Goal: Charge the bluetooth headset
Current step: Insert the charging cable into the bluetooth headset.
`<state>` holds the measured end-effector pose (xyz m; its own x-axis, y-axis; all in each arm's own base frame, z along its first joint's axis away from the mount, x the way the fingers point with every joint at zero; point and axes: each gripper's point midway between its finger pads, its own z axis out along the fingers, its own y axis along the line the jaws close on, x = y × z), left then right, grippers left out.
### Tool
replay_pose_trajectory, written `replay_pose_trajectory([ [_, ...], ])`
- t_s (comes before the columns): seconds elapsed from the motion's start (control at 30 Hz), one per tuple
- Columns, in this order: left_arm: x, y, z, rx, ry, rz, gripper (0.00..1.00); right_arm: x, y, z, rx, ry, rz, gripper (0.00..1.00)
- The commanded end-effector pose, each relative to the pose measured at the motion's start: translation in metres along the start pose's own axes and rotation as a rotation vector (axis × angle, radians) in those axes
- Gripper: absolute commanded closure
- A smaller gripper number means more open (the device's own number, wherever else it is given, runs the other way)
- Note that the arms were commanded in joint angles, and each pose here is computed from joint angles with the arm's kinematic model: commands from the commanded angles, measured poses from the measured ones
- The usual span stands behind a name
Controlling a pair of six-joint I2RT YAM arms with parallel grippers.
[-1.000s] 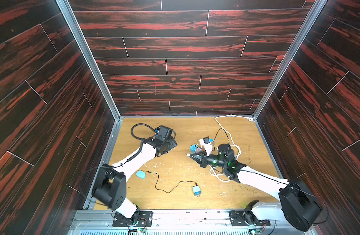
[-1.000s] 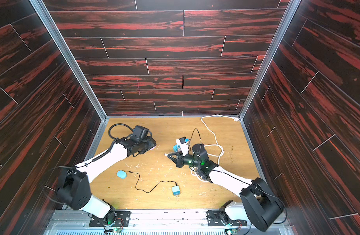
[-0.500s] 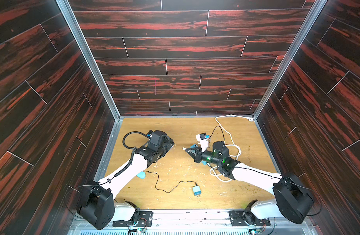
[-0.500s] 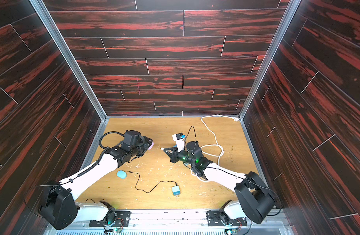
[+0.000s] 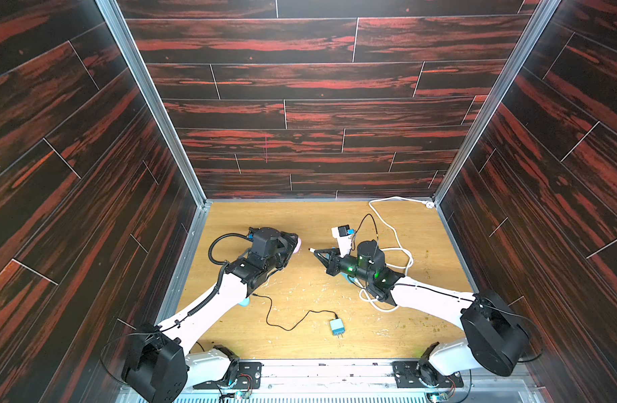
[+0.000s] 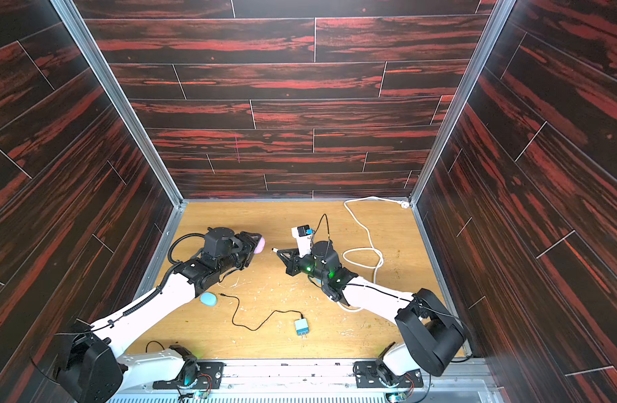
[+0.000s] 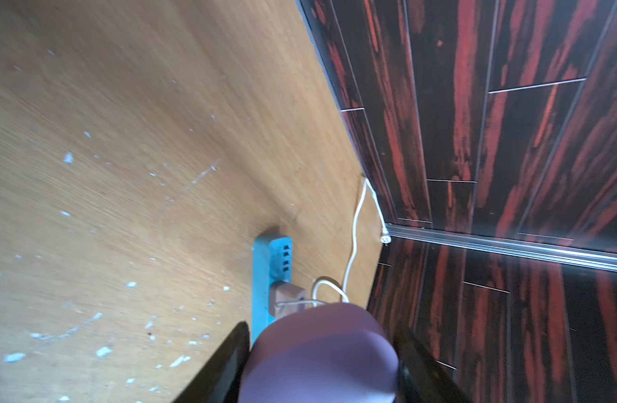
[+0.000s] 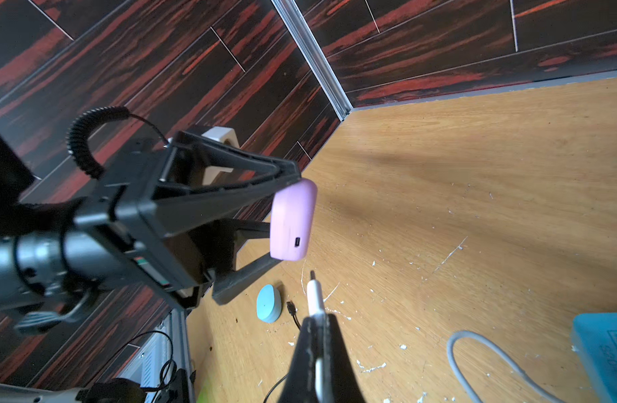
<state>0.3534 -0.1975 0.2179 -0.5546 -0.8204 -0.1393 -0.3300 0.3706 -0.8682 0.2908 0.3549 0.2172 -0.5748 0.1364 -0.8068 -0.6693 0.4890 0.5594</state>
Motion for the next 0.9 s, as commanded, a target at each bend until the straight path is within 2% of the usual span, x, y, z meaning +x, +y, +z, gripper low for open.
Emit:
replay_pose_trajectory([
  [0.0,0.004,-0.014,-0.007,0.062,0.012,-0.033,0.66,-0.014,0.008,0.006,-0.006,-0.046,-0.019,0.96],
  [0.43,0.019,-0.024,-0.003,0.105,0.055,-0.059,0.66,-0.023,0.006,0.006,0.027,-0.100,-0.021,0.96],
  [0.87,0.020,-0.024,-0.003,0.110,0.052,-0.058,0.66,-0.027,0.010,-0.004,0.027,-0.130,-0.022,0.96],
])
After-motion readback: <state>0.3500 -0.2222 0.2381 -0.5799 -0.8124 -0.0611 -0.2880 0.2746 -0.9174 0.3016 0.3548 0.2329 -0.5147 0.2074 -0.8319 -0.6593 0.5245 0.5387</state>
